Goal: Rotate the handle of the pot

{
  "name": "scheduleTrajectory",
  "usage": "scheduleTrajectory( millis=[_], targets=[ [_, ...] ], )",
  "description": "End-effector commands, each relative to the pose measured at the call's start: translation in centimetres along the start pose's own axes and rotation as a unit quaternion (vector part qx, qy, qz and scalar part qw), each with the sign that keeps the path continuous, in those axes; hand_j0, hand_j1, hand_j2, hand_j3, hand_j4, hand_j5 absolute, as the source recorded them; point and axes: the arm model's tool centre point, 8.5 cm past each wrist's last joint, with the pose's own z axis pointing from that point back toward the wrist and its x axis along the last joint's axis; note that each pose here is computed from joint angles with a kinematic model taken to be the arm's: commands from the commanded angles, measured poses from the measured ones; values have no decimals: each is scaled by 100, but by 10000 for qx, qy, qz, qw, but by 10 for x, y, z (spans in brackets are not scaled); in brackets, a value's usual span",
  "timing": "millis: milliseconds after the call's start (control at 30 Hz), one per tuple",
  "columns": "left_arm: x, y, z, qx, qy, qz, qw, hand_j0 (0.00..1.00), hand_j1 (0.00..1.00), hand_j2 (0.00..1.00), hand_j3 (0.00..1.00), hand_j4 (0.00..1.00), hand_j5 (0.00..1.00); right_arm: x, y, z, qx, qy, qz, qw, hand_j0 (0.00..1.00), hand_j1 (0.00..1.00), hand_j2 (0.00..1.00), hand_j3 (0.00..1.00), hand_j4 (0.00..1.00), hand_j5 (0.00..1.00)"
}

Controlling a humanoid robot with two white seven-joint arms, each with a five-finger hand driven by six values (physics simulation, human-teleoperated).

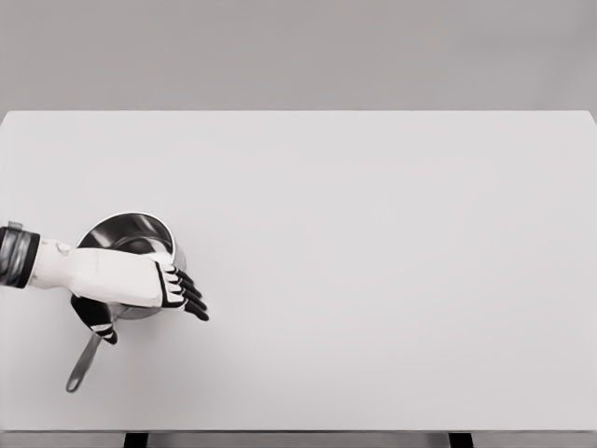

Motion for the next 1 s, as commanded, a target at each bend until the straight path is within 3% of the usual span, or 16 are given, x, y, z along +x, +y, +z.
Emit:
scheduleTrajectory(
  millis=[0, 167, 667, 967],
  targets=[
    [-1, 1, 1, -10, 34, -32, 10000, 100, 100, 100, 100, 100, 100, 0, 0, 0, 2, 1, 1, 10000, 100, 100, 100, 100, 100, 100],
    [-3, -3, 10, -129, 170, -22, 9998, 100, 100, 100, 100, 100, 100, 0, 0, 0, 1, -2, -6, 10000, 100, 100, 100, 100, 100, 100],
    [-10, 7, 20, -467, 645, -746, 9940, 100, 100, 100, 100, 100, 100, 0, 0, 0, 1, -2, -6, 10000, 100, 100, 100, 100, 100, 100],
    [-22, 30, 42, -249, 1062, -988, 9891, 100, 100, 100, 100, 100, 100, 0, 0, 0, 2, 1, 1, 10000, 100, 100, 100, 100, 100, 100]
  ],
)
